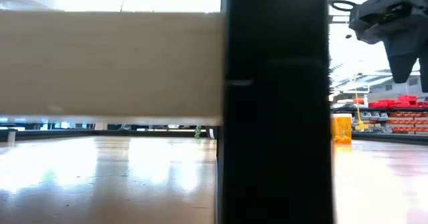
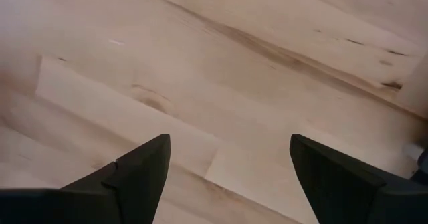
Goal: Pick and place medicine bottles onto shelf by color
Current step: Put the white and blue medicine bottle on the shelf
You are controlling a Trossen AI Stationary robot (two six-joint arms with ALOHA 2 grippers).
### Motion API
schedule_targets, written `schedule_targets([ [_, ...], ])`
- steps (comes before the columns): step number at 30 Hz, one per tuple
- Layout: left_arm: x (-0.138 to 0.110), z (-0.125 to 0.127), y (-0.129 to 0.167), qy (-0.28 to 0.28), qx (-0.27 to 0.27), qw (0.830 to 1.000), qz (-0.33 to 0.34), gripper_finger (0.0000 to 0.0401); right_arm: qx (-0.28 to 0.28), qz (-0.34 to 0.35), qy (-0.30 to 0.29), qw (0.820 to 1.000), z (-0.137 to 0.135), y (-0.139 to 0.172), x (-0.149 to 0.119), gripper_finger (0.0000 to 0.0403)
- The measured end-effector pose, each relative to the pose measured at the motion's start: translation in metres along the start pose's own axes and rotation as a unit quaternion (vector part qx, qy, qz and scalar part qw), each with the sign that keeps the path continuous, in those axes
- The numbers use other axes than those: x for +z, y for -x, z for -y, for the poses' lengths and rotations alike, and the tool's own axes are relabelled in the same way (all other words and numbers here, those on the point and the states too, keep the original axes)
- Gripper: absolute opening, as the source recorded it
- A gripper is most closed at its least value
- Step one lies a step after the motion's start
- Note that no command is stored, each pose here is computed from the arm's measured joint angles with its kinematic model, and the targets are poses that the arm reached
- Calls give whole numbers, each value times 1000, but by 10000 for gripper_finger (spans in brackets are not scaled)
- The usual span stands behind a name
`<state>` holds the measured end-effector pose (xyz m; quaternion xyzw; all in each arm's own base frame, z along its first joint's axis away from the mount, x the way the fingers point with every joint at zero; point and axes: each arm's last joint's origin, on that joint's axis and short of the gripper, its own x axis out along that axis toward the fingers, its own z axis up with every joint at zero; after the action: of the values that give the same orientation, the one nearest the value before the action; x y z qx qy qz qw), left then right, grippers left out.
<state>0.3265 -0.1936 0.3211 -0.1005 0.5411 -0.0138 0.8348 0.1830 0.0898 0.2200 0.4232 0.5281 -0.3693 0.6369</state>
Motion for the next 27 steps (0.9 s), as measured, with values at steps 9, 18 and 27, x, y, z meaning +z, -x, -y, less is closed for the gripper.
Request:
schedule_targets([
  [9, -18, 31, -12, 36, 9, 999, 16, 198, 6, 22, 25, 999, 0, 1, -9, 313],
  [18, -19, 43, -49, 29, 16, 999, 6, 193, 12, 23, 24, 999, -1, 1, -9, 313],
  [27, -24, 51, -84, 8, 24, 1000, -18, 194, 12, 23, 24, 999, -1, 1, -9, 313],
])
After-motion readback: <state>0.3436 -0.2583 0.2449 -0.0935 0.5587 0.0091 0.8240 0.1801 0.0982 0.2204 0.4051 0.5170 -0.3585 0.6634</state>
